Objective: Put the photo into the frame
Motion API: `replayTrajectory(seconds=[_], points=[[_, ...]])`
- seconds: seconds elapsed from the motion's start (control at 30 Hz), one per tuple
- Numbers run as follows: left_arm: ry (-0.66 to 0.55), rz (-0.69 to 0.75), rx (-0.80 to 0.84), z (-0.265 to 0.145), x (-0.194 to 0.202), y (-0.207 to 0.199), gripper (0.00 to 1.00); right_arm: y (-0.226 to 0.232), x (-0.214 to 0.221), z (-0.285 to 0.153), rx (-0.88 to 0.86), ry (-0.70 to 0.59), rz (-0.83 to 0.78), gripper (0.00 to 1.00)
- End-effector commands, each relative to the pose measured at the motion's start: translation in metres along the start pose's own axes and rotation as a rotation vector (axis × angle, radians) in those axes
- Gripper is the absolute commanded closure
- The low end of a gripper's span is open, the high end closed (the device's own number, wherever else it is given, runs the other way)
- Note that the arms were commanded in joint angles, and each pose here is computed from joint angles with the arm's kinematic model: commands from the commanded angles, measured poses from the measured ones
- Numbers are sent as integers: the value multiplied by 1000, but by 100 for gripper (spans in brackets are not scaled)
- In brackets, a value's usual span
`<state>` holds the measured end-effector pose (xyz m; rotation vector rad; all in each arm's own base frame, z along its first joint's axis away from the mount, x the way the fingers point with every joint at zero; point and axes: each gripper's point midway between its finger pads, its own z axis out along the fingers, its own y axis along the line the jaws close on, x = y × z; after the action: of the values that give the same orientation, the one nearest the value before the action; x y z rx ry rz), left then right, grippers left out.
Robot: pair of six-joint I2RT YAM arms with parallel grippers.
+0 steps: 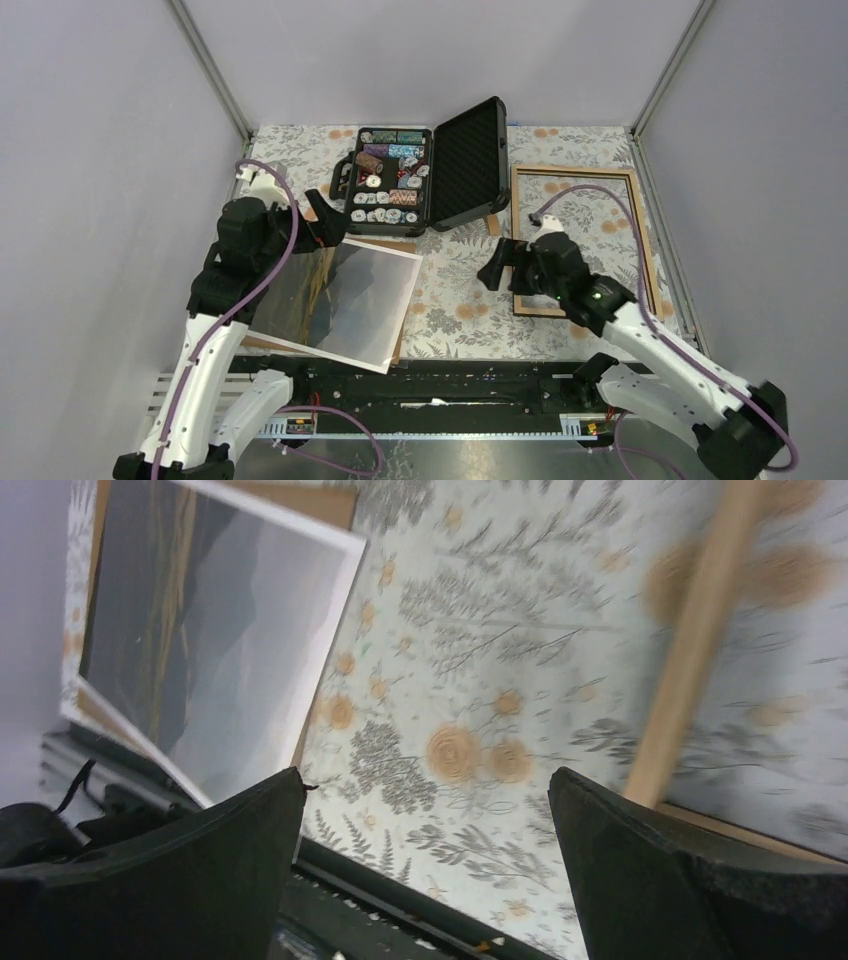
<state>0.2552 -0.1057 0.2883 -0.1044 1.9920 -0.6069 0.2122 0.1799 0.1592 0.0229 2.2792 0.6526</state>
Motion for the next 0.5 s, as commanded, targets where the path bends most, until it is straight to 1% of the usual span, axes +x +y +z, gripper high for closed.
replayTrajectory(seconds=[0.0,0.1,0.17,0.3,0.4,0.47], points=[[-95,55,-62,-6,-15,11,1,63,-4,31,-301,2,184,0],[-107,64,-119,-2,-14,24,1,83,11,62,-384,85,264,1],[-113,66,-142,0,-14,30,1,96,20,79,-405,118,276,6],[-119,66,-156,0,-11,34,1,108,38,111,-384,136,319,9],[-135,66,-175,-2,-10,39,1,107,48,128,-385,138,392,16],[-137,66,-173,-2,-8,40,1,105,54,136,-379,134,410,18]])
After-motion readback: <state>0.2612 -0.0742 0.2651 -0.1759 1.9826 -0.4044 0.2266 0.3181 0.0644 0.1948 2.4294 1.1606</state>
